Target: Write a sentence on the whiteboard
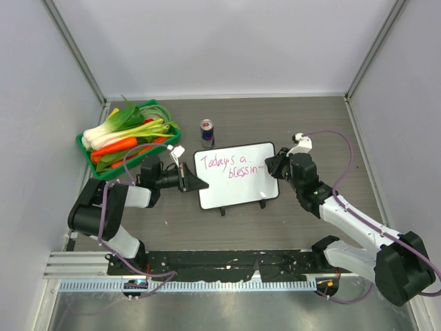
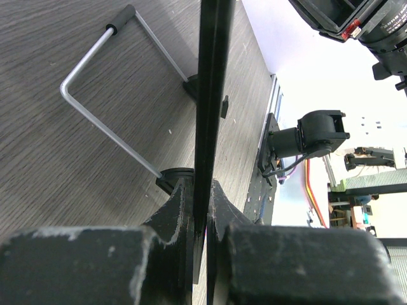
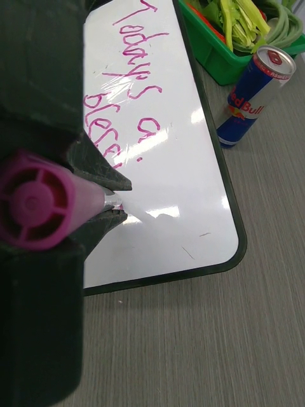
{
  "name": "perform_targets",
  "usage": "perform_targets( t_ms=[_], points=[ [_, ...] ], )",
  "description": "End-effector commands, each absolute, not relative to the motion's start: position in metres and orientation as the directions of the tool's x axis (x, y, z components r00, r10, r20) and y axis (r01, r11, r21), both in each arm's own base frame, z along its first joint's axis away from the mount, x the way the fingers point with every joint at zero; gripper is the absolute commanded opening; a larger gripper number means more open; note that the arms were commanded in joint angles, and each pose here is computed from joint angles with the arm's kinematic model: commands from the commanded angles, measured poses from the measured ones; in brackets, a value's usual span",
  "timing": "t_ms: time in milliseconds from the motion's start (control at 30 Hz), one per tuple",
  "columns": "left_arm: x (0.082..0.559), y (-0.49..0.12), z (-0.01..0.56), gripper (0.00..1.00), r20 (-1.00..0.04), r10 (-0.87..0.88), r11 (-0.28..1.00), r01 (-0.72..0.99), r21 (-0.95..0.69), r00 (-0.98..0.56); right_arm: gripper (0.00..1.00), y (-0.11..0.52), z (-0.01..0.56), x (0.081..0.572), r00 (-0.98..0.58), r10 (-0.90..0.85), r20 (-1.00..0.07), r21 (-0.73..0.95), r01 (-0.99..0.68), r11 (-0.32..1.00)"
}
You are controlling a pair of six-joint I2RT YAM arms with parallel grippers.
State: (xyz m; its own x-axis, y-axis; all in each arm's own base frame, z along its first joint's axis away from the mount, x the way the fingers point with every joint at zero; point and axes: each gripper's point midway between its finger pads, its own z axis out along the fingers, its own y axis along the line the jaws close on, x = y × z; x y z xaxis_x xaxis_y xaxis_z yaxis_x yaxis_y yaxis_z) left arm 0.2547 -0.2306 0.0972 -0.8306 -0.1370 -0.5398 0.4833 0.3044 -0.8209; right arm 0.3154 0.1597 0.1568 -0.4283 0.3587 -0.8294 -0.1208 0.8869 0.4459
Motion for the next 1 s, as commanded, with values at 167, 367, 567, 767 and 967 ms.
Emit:
perform_targets(
  t_ms=[167, 367, 567, 767, 967],
  points=[
    [0.261, -0.227, 0.079, 0.00, -0.506, -0.153, 0.371, 0.425, -0.826, -0.849, 0.01, 0.159, 0.153, 0.312, -0.437, 0.341, -0.833, 0.436, -0.137, 0.890],
    [0.261, -0.228, 0.079, 0.00, -0.507, -0.154, 0.370, 0.426, -0.825, -0.848, 0.01, 0.155, 0.149, 0.305, -0.443, 0.342, -0.829, 0.435, -0.127, 0.891],
    [0.261, -0.227, 0.079, 0.00, -0.506, -0.154, 0.372, 0.425, -0.826, -0.849, 0.01, 0.151, 0.147, 0.307, -0.436, 0.343, -0.832, 0.426, -0.106, 0.899],
    [0.261, -0.227, 0.080, 0.00, -0.508, -0.155, 0.371, 0.427, -0.825, -0.847, 0.01, 0.146, 0.151, 0.311, -0.417, 0.344, -0.841, 0.411, -0.079, 0.908],
    [0.261, -0.227, 0.080, 0.00, -0.508, -0.155, 0.373, 0.426, -0.824, -0.848, 0.01, 0.143, 0.161, 0.316, -0.390, 0.355, -0.850, 0.411, -0.068, 0.909]
  ],
)
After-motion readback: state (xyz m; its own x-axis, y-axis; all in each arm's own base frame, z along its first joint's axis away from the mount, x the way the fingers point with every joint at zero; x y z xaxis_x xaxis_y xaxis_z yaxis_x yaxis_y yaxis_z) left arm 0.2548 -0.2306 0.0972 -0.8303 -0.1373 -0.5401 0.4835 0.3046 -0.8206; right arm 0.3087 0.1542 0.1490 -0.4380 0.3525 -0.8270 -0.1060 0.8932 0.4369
